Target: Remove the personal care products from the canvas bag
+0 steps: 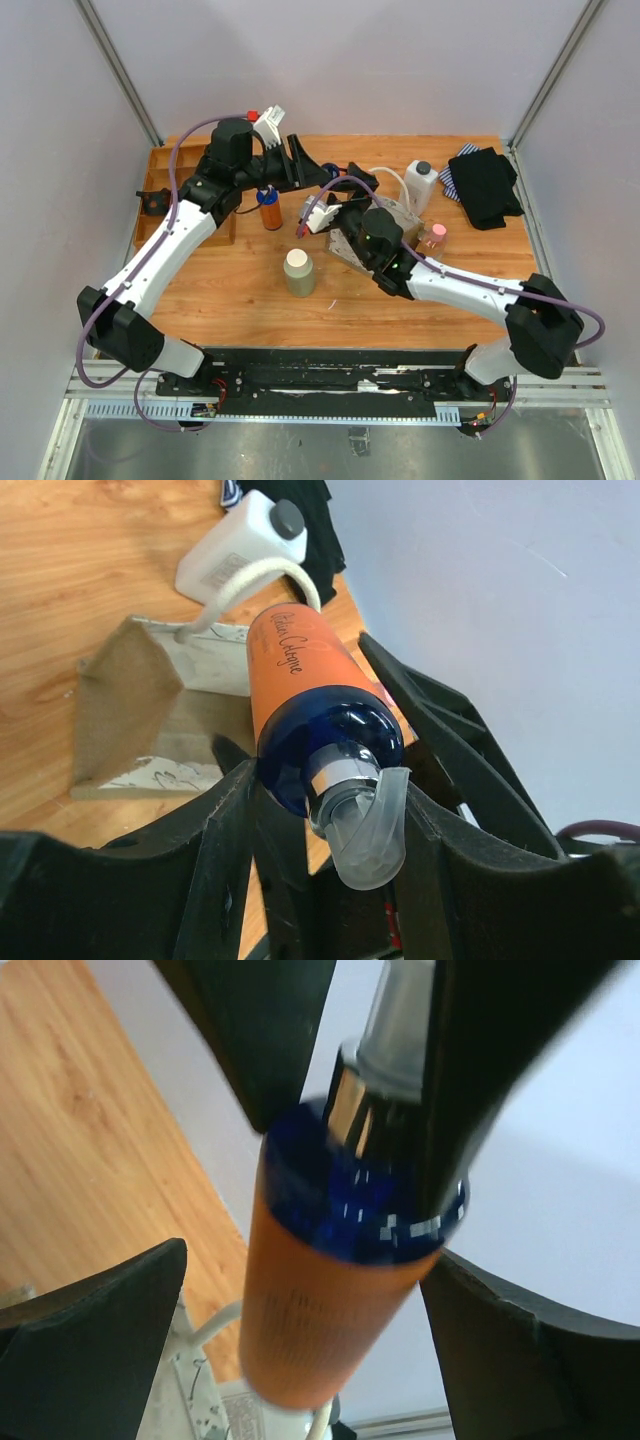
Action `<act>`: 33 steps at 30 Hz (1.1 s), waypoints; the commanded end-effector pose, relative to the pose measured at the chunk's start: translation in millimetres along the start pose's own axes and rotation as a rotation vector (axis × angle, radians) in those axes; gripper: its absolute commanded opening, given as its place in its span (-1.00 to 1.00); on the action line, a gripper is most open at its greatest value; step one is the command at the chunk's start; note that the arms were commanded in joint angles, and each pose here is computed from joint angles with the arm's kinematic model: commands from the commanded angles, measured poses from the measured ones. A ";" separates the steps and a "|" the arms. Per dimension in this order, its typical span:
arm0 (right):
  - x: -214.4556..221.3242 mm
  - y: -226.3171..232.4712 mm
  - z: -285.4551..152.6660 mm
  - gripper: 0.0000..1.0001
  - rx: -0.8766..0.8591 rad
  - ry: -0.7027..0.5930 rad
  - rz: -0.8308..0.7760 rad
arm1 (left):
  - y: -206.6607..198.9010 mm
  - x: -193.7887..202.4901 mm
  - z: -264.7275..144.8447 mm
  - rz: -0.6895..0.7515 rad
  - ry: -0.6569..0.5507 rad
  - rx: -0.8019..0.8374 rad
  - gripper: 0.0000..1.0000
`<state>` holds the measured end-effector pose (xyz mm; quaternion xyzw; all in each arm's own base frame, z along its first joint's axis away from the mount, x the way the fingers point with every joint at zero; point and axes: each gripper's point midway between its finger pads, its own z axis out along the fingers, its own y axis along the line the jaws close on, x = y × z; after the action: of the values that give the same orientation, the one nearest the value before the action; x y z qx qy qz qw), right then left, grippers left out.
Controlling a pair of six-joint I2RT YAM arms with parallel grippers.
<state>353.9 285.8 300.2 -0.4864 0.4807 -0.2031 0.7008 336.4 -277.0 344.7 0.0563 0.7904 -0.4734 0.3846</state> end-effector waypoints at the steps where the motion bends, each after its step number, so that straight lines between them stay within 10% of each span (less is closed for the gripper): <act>1: -20.9 -38.7 16.4 0.97 0.179 -0.021 -0.036 | -46.2 -18.2 -14.0 0.053 -0.041 0.155 -0.99; 3: -25.5 -44.2 28.1 0.69 0.219 -0.019 -0.050 | -47.3 -17.6 -16.6 0.052 -0.038 0.151 -0.99; 5: -18.8 -44.8 37.5 -0.84 0.222 0.054 -0.061 | -48.5 -20.0 -20.6 0.056 -0.044 0.139 -0.99; 6: -15.4 -47.8 38.5 -0.97 0.239 0.082 -0.045 | -48.0 -22.8 -23.0 0.063 -0.053 0.119 -0.99; 9: -7.8 -59.2 33.9 -0.98 0.265 0.098 0.026 | -34.3 -42.6 -37.2 0.087 -0.134 -0.033 -0.91; 15: 15.5 -65.9 37.7 -0.99 0.181 0.166 0.219 | -13.9 -98.5 -92.5 0.074 -0.449 -0.269 0.18; 24: 40.4 -72.2 8.8 -0.99 0.142 0.250 0.383 | -41.9 -126.5 -150.4 0.097 -0.656 -0.266 0.37; 33: -38.6 -116.7 -116.8 -0.98 0.032 -0.155 0.766 | -13.1 -105.5 -131.4 0.116 -0.555 -0.333 0.50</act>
<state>313.3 201.3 355.4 -0.3222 0.6250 -0.0462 0.7095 321.6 -151.0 480.7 -0.0996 0.6948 -0.3361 0.6280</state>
